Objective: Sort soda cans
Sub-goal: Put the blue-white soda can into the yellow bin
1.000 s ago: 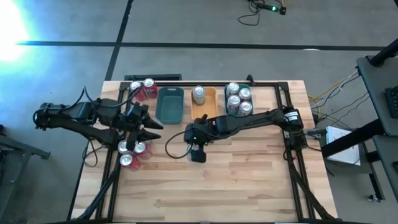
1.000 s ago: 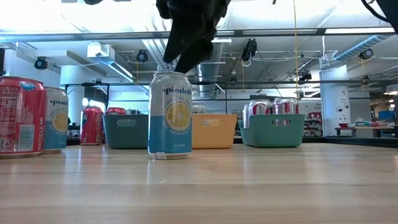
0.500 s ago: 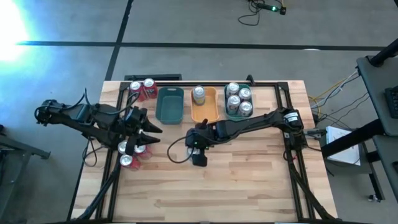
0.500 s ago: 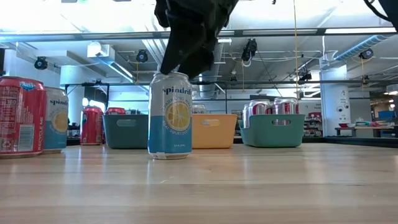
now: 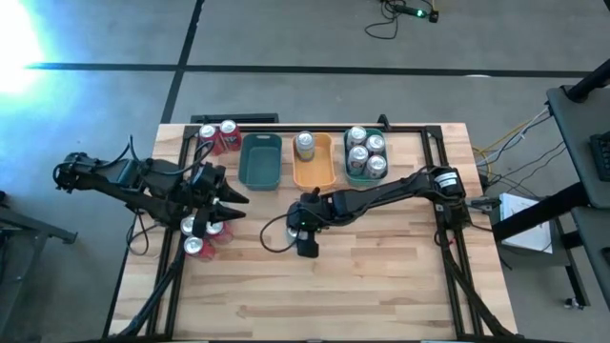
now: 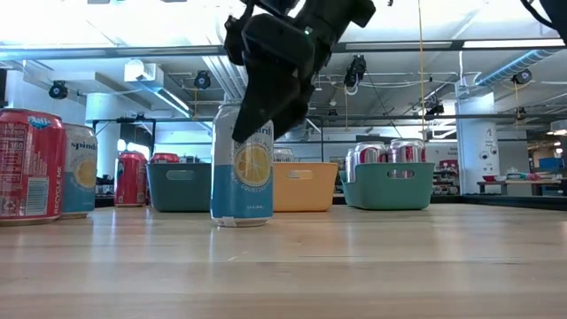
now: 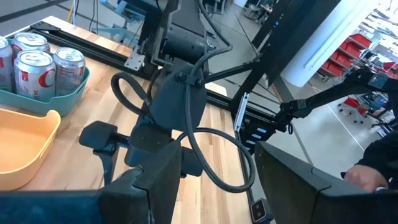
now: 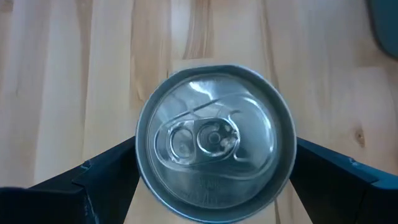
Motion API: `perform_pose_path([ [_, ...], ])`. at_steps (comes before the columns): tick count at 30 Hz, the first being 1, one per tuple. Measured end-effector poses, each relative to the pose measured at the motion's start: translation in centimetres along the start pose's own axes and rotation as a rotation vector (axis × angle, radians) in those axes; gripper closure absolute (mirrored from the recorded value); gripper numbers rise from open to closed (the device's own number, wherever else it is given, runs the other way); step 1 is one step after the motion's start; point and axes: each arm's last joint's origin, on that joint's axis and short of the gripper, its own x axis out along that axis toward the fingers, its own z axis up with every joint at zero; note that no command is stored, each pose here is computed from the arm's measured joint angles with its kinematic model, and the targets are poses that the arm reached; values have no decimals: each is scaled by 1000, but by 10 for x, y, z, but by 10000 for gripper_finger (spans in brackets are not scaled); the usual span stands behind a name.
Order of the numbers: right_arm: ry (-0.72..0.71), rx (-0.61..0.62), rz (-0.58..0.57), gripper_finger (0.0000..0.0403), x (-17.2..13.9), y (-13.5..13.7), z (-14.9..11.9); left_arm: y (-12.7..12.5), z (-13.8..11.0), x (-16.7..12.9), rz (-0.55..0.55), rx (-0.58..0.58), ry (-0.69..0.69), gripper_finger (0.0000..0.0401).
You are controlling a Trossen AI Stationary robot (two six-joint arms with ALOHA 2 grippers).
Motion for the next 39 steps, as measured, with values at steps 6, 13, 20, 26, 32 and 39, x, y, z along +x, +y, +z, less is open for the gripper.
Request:
perform_pose_path([
  [6, -66, 15, 3, 66, 0, 1, 6, 0, 0, 0, 1, 0, 0, 211],
  [13, -69, 18, 9, 112, 1, 1, 7, 0, 0, 0, 2, 0, 0, 211],
  [20, -123, 95, -3, 111, -42, -15, 20, 0, 1, -3, -2, 9, -9, 211],
  [26, -225, 196, -155, 111, -112, -62, 28, 1, 2, -7, 38, 24, -47, 211],
  [32, -220, 294, -330, 109, -148, -124, 18, 3, 4, -9, 96, 49, -86, 211],
  [39, -137, 341, -325, 108, -119, -178, 7, 4, 6, -9, 153, 59, -128, 211],
])
